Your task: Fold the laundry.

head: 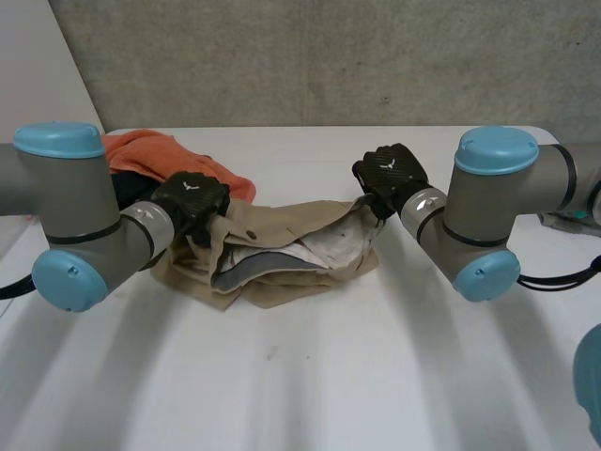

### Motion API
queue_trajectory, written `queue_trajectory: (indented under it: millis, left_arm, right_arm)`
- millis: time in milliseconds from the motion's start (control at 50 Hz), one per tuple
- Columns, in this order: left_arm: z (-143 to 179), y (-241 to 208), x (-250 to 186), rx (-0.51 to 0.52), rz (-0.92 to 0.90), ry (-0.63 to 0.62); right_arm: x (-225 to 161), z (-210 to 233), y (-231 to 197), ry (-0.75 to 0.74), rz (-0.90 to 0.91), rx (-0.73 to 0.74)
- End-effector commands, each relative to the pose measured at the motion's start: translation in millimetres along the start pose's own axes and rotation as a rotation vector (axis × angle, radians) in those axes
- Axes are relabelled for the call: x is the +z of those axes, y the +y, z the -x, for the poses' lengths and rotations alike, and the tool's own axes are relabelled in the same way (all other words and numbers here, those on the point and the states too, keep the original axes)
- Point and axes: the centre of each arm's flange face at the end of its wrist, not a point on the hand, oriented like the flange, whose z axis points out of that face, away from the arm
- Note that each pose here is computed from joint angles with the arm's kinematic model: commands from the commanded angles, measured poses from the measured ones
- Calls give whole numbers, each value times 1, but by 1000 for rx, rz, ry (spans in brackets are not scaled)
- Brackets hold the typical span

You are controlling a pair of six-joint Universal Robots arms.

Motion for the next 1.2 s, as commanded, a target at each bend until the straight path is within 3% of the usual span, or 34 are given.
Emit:
queue_trajectory:
  millis: [20, 200, 280, 460, 600, 720, 920, 1060, 1200]
  left_arm:
    - [-19, -21, -8, -16, -64, 66]
    - [-82, -94, -35, -65, -317, 128]
    - [-120, -107, -38, -95, -397, 177]
    - [-192, -95, -31, -59, -397, 301]
    - [-169, -111, -40, -61, -386, 211]
    - [-135, -124, -59, -55, -396, 156]
    - [-88, -89, -102, -82, -198, 15]
    - [-76, -33, -119, -124, 49, -53]
    - [-84, 3, -115, -149, 148, 3]
  right_arm:
    - [19, -23, -7, 77, -90, -12]
    - [53, -111, -31, 314, -396, -10]
    - [64, -134, -25, 337, -523, -41]
    - [70, -140, 28, 281, -415, 18]
    - [41, -189, 23, 472, -251, 114]
    - [4, -195, -9, 456, -103, 147]
    - [-77, -143, -40, 204, 202, 113]
    - [-126, -85, -17, -14, 430, 126]
    - [-150, -41, 9, -141, 448, 89]
